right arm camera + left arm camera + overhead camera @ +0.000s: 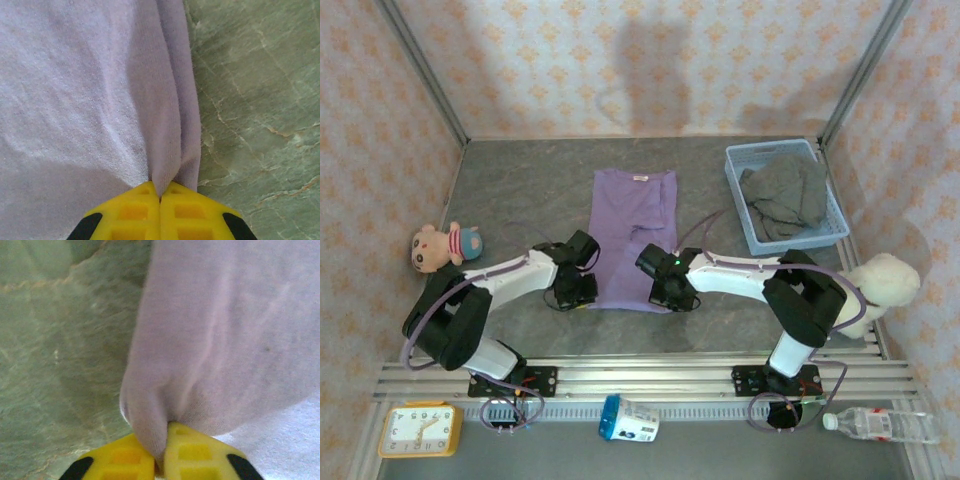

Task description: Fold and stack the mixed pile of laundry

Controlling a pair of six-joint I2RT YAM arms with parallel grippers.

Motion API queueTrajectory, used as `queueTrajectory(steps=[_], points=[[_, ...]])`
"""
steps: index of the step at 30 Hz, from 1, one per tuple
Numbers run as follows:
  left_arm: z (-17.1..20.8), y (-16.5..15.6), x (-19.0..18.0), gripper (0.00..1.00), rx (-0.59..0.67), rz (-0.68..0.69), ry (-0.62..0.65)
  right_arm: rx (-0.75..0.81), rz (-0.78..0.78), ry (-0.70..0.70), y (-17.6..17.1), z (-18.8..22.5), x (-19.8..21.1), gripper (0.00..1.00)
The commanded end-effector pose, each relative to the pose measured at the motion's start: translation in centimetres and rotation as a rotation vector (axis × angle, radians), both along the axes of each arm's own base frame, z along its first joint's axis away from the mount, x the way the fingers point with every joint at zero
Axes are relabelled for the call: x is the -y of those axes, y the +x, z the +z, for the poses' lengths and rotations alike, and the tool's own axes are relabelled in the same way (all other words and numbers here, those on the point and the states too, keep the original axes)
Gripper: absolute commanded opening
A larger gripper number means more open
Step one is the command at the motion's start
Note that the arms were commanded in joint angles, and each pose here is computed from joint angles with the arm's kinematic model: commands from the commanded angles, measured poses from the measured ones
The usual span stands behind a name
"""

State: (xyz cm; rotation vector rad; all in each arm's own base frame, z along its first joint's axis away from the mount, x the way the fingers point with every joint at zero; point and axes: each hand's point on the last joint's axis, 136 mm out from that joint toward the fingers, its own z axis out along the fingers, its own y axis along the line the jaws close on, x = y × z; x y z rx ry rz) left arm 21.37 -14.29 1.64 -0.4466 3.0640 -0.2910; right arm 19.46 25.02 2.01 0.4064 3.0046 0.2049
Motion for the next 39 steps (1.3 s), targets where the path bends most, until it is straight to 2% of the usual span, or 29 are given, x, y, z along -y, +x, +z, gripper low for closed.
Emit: queueTrajectory(steps=[1,6,14,17,20,26,30,34,39], points=[[-0.3,0.6,-1.2,0.01,0.005,-0.032,0.096,0.006,0.005,-0.071,0.0,-1.0,1.1,0.00],[0.0,-0.6,-1.9,0.00,-0.009,-0.064,0.104,-0.004,0.019,-0.064,-0.8,-0.7,1.7,0.00],[0.3,-6.1,-2.8,0.00,-0.060,-0.050,0.041,-0.064,0.128,-0.072,-5.0,0.7,0.6,0.00],[1.7,-6.5,-3.1,0.00,-0.029,-0.029,0.024,-0.082,0.140,-0.050,-6.4,1.2,-0.7,0.00],[3.2,-6.0,-2.9,0.00,0.009,-0.010,0.009,-0.070,0.117,-0.029,-6.2,2.1,-1.4,0.00],[6.9,-2.8,-2.4,0.00,0.102,0.002,0.025,0.050,0.114,0.016,-3.2,7.6,-2.6,0.00],[10.2,0.4,-1.9,0.00,0.196,0.011,0.039,0.122,0.088,0.034,0.5,11.1,-1.3,0.00],[12.9,4.5,-1.4,0.00,0.261,0.045,0.014,0.170,0.031,0.152,4.2,13.3,-1.7,0.00],[15.4,10.5,-1.2,0.00,0.313,0.073,0.009,0.214,-0.066,0.231,10.0,14.8,-1.2,0.00]])
